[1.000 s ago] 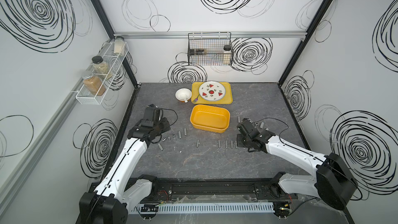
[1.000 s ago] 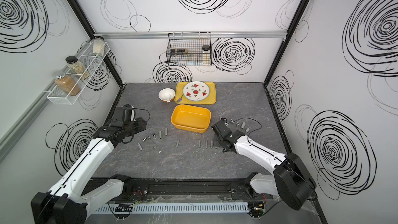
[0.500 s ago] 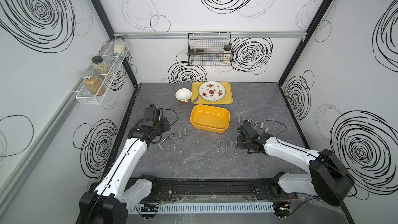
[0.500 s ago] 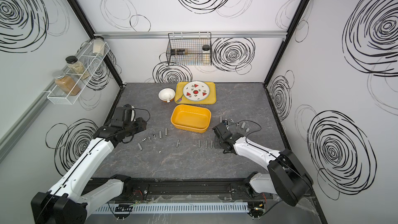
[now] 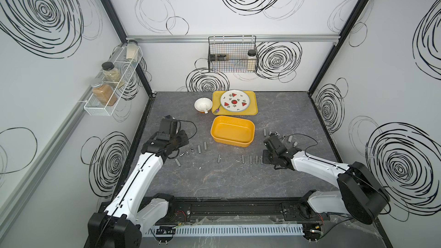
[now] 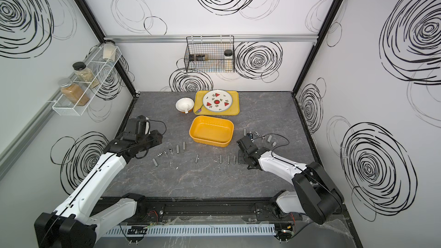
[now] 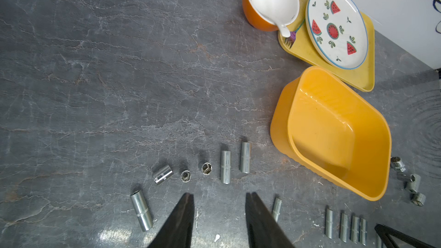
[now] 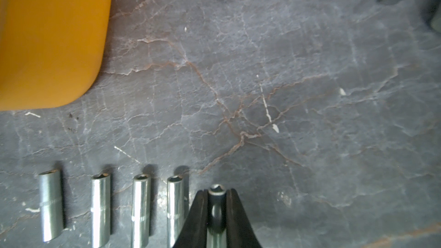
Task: Take out the socket from the storage box
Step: Place the socket head at the center of the board, then adjust the storage box at the center of the board.
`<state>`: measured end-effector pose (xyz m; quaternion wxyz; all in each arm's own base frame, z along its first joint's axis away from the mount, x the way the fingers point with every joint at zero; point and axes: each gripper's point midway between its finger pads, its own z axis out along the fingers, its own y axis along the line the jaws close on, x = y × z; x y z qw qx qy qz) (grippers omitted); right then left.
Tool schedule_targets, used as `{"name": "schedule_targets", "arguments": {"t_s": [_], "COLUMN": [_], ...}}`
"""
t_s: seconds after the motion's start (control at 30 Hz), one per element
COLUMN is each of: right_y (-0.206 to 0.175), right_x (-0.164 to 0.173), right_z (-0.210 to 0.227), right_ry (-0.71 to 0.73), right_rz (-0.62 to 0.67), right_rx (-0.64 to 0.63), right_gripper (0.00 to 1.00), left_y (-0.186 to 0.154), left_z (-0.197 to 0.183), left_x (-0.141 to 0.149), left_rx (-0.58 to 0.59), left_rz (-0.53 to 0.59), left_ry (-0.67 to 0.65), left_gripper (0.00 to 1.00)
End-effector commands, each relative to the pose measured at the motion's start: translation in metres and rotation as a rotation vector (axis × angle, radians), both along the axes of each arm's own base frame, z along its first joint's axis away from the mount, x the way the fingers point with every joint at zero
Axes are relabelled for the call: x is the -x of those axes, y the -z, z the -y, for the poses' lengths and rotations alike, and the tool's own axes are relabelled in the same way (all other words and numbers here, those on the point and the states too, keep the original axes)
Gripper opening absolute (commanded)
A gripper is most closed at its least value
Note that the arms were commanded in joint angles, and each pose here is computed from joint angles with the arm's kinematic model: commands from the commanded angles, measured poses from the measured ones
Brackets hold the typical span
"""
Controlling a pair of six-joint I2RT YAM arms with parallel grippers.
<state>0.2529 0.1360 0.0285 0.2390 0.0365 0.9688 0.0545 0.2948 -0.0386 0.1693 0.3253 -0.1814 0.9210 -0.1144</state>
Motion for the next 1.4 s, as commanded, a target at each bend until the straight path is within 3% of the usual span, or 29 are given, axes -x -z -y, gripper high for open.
{"name": "schedule_targets", "arguments": {"t_s": [0.0, 0.33, 0.6, 1.37], "right_y": [0.008, 0.013, 0.008, -0.067], "right_x": [0.003, 0.005, 0.004, -0.022], "right_z": [0.002, 0.003, 0.002, -0.026], "right_ry": [-0.004, -0.002, -0.009, -0.062], "right_rz": [-0.015, -0.030, -0.024, 0.092], "right_rx": [0.004, 0.007, 0.001, -0.113], "right_gripper": [0.17, 0.25, 0.26, 0.33], "left_y": [0.000, 0.001, 0.001, 0.001], "left_z": [0.001, 0.001, 0.002, 0.004], "left_x": [-0.005, -0.005, -0.005, -0.005], "left_rx": [-0.002, -0.002, -0.002, 0.002], "left_rz": [0.020, 0.018, 0.015, 0.018], "left_ry": [0.000, 0.000, 0.001, 0.008], "left_gripper": [0.43, 0.43, 0.43, 0.43]}}
